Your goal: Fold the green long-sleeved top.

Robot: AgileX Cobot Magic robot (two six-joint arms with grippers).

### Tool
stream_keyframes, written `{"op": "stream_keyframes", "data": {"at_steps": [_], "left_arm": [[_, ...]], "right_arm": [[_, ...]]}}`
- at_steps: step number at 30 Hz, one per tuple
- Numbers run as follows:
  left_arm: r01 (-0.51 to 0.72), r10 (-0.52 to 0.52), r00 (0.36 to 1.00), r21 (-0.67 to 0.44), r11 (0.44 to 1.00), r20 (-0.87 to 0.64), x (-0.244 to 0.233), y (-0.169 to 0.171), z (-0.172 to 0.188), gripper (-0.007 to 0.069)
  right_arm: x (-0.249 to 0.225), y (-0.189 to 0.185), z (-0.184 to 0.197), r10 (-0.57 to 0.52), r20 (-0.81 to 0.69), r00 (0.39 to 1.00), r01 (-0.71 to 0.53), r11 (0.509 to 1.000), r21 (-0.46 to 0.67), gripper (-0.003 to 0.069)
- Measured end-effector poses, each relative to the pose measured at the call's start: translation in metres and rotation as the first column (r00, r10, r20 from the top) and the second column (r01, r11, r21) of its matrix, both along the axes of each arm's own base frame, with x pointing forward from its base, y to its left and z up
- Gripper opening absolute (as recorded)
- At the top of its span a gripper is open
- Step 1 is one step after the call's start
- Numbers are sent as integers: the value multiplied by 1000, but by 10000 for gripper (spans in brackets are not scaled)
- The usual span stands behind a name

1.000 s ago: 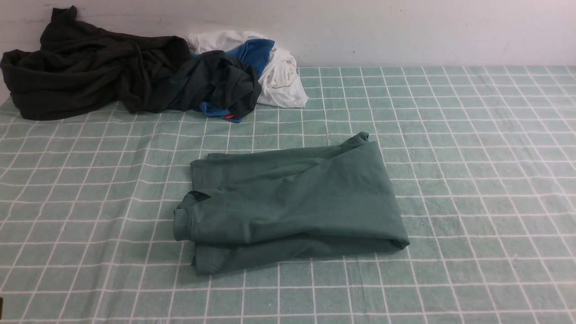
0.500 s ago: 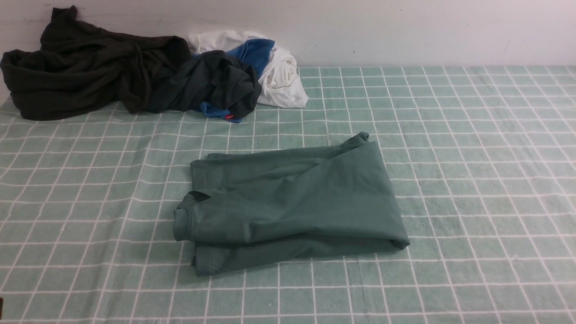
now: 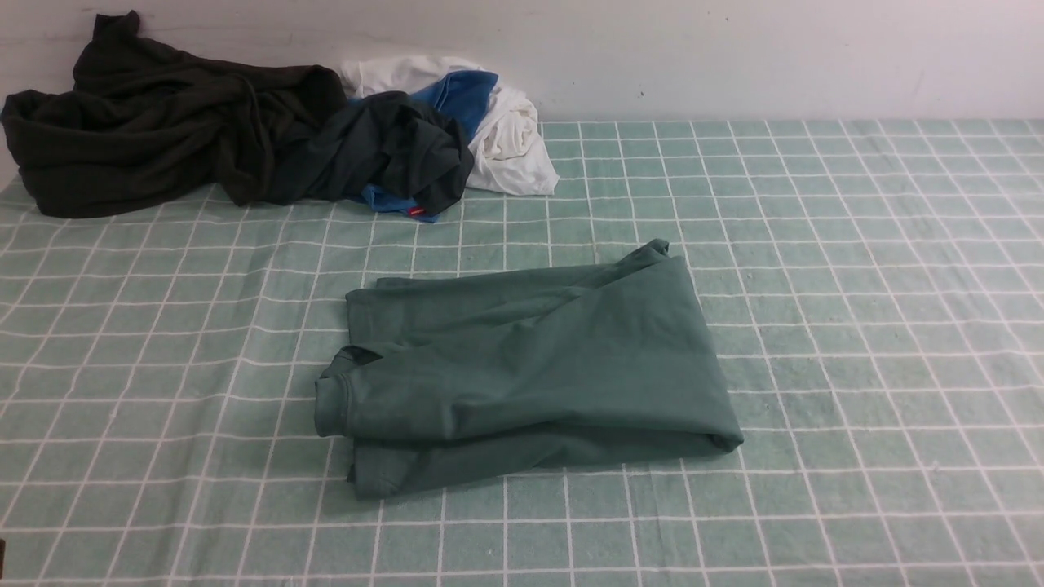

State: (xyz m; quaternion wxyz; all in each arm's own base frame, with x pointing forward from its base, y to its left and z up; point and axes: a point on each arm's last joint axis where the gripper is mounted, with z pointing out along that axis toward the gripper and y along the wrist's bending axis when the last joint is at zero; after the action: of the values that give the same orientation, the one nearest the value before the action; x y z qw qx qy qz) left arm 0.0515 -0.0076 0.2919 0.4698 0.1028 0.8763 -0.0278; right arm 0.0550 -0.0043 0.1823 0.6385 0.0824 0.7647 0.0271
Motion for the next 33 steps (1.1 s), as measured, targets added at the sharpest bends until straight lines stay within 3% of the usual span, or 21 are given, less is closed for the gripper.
{"op": "stream_keyframes", "data": {"at_steps": [15, 19, 24, 27, 33], "left_arm": [[-5, 5, 1000, 14, 1000, 3, 0, 1, 0, -3], [-2, -1, 998, 39, 999, 70, 3, 2, -5, -3], [-38, 42, 933, -20, 999, 358, 3, 2, -34, -3], [-95, 107, 891, -49, 994, 442, 0, 5, -61, -3], [-196, 199, 928, -42, 980, 314, 2, 10, -116, -3]], "right_arm": [[0, 0, 0, 0, -1, 1000, 0, 1000, 0, -14], [0, 0, 0, 0, -1, 1000, 0, 1000, 0, -14], [0, 0, 0, 0, -1, 1000, 0, 1000, 0, -14], [0, 0, 0, 0, -1, 1000, 0, 1000, 0, -14], [0, 0, 0, 0, -2, 1000, 0, 1000, 0, -14]]}}
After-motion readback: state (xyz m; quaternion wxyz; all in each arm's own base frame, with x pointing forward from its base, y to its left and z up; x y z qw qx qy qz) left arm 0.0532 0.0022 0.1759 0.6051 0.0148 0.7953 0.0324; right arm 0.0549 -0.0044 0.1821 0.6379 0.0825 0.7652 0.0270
